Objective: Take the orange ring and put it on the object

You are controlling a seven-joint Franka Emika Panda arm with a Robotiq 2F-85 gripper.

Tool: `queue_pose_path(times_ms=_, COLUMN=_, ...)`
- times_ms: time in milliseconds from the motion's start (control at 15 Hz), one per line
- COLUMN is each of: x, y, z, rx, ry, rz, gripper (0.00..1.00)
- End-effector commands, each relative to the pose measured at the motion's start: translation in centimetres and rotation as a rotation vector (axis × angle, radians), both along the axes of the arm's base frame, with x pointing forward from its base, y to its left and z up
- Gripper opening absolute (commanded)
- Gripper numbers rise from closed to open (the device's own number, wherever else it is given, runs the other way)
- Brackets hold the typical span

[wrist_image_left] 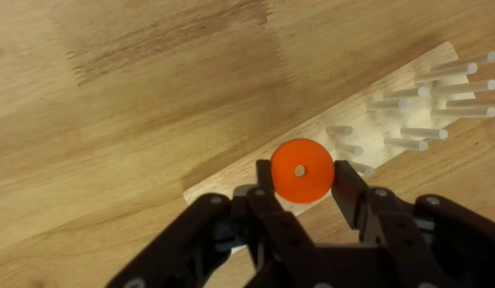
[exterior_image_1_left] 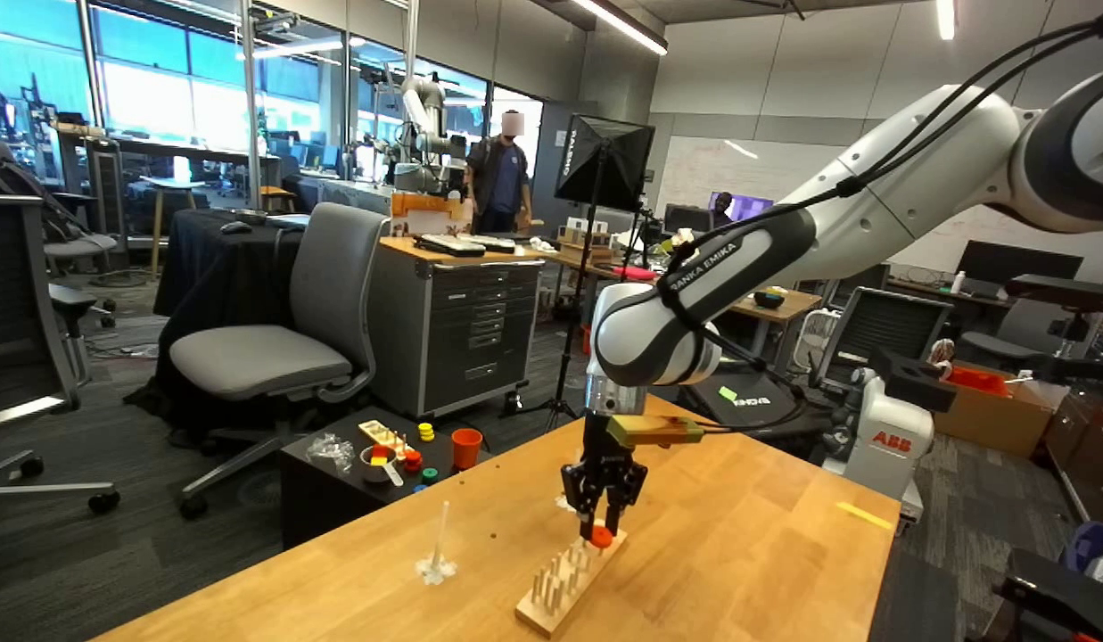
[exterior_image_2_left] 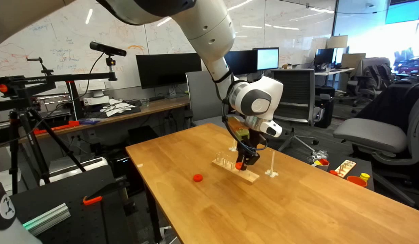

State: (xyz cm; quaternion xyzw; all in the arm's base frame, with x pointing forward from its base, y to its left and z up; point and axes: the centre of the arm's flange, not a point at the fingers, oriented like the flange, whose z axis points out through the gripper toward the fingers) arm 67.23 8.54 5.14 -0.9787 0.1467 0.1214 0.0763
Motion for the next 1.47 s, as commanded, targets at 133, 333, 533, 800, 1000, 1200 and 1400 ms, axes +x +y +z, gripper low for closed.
queue_pose_path(times_ms=133, x=1.6, y=-0.6, z=-1.1, rx=-0.007, ry=0.051, rz=-0.019, gripper=0.17)
queue_pose_path(times_ms=333, x=1.7, y=-0.9, z=-1.5, rx=-0.007, ry=0.067, rz=-0.022, gripper=0.17)
queue_pose_path(times_ms=533, x=1.8, y=-1.0, z=-1.8, rx=-0.010, ry=0.080, rz=-0.022, gripper=0.17)
queue_pose_path(times_ms=800, x=1.3, y=-1.0, z=-1.1, rx=-0.011, ry=0.070, rz=-0.025, gripper=0.75)
queue_pose_path(times_ms=1000, x=0.5, y=-1.8, z=1.5, rx=-0.038, ry=0.017, rz=-0.020, gripper=0.97)
queue_pose_path(times_ms=1200, x=0.3, y=-2.9, z=4.5, rx=-0.080, ry=-0.059, rz=-0.028, gripper=1.00)
queue_pose_path(times_ms=1400, x=0.5, y=-3.7, z=7.4, rx=-0.130, ry=-0.089, rz=-0.037, gripper=1.00)
